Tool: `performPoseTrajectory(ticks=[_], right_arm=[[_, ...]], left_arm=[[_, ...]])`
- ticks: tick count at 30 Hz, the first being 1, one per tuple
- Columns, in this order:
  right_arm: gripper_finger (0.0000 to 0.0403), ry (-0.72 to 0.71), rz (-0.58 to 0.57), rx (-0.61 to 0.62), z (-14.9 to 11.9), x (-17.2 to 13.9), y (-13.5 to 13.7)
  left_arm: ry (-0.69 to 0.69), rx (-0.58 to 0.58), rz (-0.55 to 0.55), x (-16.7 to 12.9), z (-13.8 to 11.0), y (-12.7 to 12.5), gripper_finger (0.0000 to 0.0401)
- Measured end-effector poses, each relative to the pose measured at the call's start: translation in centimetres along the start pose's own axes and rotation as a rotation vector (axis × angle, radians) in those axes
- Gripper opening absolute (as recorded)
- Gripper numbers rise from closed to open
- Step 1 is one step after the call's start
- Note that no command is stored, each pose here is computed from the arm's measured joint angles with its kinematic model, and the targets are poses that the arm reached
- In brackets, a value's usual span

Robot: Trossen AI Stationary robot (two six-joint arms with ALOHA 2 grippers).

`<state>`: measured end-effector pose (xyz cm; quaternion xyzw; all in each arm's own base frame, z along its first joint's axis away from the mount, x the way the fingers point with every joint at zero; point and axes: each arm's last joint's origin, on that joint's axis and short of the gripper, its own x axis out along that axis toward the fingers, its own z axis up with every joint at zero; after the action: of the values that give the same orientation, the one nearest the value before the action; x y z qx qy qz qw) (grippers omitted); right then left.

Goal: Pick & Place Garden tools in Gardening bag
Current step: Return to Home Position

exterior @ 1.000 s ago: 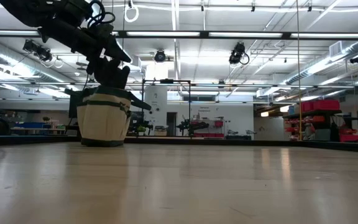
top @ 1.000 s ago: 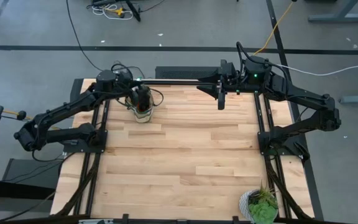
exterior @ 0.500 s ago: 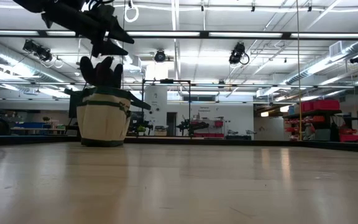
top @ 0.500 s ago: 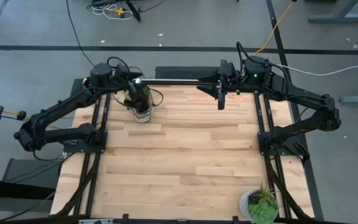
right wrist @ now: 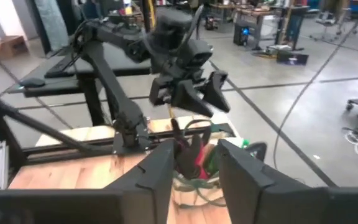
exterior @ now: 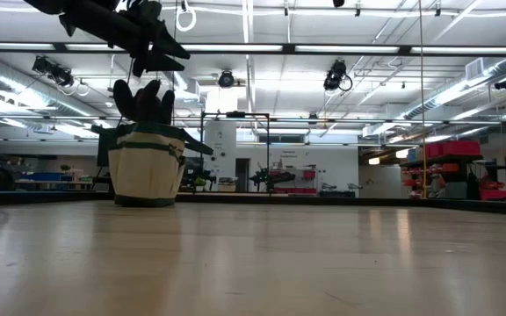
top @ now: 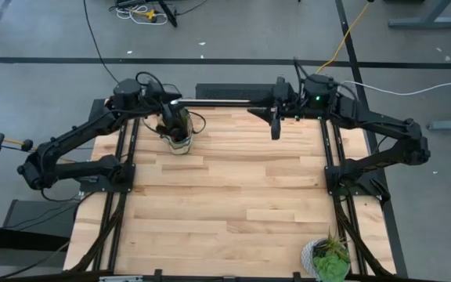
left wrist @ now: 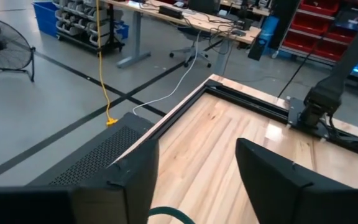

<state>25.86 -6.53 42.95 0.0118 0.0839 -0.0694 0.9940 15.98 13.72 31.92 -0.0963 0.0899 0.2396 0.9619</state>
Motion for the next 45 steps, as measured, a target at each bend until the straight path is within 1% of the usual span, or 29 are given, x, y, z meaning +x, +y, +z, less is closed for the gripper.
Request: performPoseTrajectory(ticks=[5,8,13,18,27,32,39,41,45], right_arm=[[0.0075,0.001,0.026,0.001,-2.5,0.2,0.1],[0.0046,-0.025,0.052,0.009,-3.4,-0.2,0.2],[0.0006,-0.058,0.055,0.018,-4.4,-1.6,0.4],[0.0003,-0.072,0.029,0.017,-5.3,-3.4,0.6],[0.0001,-0.16,0.017,0.003,-7.3,-5.8,0.8],[0.0001,-0.199,-0.002,0.027,-8.6,-6.2,0.8],[0.0,-0.239,-0.002,0.029,-10.1,-6.1,0.8],[0.0,-0.243,-0.002,0.026,-10.5,-5.9,0.8],[0.0,-0.23,-0.001,0.029,-11.4,-5.7,0.8]], left_arm=[[0.003,0.006,-0.023,0.1,0.0,-0.5,0.0186],[0.004,0.009,-0.033,0.2,-0.1,-0.7,0.0169],[0.005,0.014,-0.048,0.2,-0.1,-1.0,0.0145],[0.005,0.011,-0.048,0.2,-0.1,-1.0,0.0131],[-0.002,0.013,-0.048,0.2,0.0,-1.0,0.0128],[-0.002,0.012,-0.048,0.2,0.0,-1.0,0.0128],[-0.002,0.002,-0.048,0.2,0.0,-1.0,0.0128],[-0.001,-0.02,-0.048,0.2,0.0,-1.0,0.0128],[-0.001,-0.021,-0.048,0.2,0.0,-1.0,0.0128]])
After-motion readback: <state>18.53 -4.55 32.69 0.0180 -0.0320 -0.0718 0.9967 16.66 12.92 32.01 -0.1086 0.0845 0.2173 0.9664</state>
